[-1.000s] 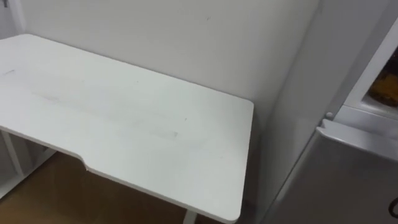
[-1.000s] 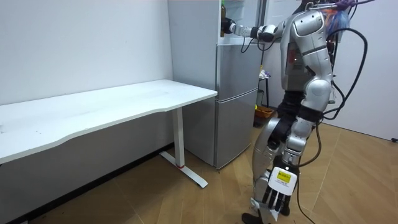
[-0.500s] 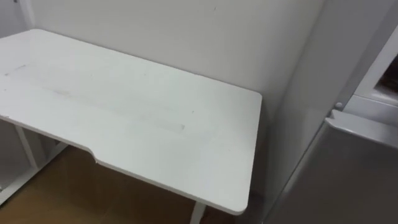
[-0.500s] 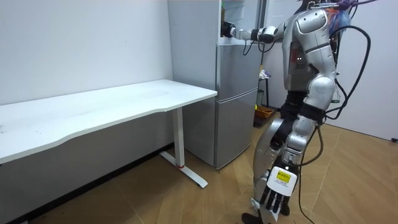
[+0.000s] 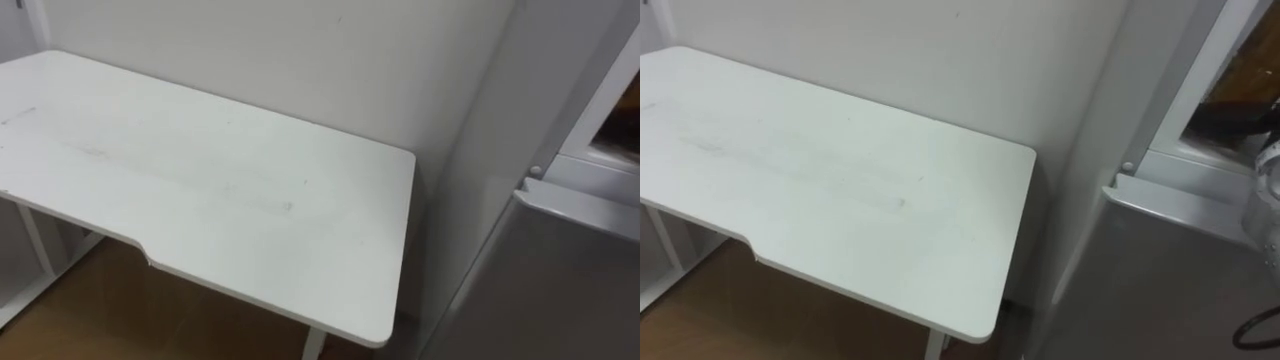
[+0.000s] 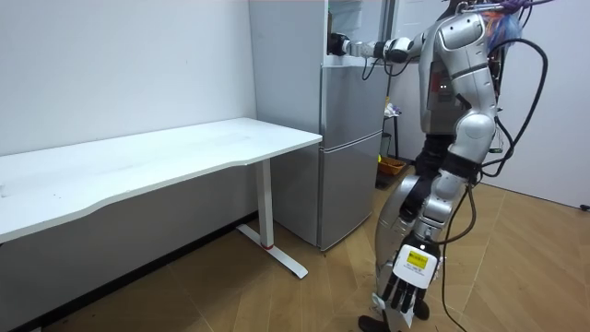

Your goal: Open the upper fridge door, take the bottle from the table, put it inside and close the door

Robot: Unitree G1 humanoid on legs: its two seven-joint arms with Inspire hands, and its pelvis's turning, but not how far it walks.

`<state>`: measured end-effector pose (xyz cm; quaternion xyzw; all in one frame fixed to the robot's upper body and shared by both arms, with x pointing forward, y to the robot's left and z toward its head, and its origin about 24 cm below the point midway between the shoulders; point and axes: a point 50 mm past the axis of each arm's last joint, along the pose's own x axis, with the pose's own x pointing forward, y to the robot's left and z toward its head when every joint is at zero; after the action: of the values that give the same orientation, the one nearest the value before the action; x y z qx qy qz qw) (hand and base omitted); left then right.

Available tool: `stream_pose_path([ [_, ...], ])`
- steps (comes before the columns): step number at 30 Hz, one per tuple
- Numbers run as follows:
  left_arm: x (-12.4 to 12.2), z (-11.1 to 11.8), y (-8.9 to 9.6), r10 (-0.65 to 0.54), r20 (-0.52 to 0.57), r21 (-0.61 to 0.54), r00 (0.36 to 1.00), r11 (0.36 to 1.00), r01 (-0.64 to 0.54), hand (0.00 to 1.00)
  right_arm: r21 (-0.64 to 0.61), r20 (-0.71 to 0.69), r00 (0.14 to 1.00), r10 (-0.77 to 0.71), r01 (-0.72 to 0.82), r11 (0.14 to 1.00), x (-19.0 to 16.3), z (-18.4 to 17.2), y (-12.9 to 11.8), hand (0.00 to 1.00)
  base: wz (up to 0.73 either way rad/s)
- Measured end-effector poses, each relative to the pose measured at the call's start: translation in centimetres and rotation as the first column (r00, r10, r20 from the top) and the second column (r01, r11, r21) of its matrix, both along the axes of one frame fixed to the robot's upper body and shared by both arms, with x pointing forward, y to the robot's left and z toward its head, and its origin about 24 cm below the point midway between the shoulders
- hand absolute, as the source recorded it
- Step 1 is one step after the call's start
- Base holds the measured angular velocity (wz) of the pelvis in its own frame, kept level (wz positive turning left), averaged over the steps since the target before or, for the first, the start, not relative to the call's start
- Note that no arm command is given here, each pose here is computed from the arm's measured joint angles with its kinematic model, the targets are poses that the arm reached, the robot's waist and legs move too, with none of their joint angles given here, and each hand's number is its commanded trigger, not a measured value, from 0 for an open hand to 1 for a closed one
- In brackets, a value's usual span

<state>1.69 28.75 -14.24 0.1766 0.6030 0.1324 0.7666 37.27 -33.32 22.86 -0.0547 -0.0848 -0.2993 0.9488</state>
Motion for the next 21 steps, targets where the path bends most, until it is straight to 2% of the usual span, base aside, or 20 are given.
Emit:
stream_pose_path([
  [21, -1.7, -0.1, -0.3, 0.012, -0.043, -0.031, 0.999, 0.999, -0.014, 0.0, 0.035, -0.035, 0.99, 0.135, -0.133, 0.99, 0.1, -0.4, 0.1, 0.0, -0.02],
])
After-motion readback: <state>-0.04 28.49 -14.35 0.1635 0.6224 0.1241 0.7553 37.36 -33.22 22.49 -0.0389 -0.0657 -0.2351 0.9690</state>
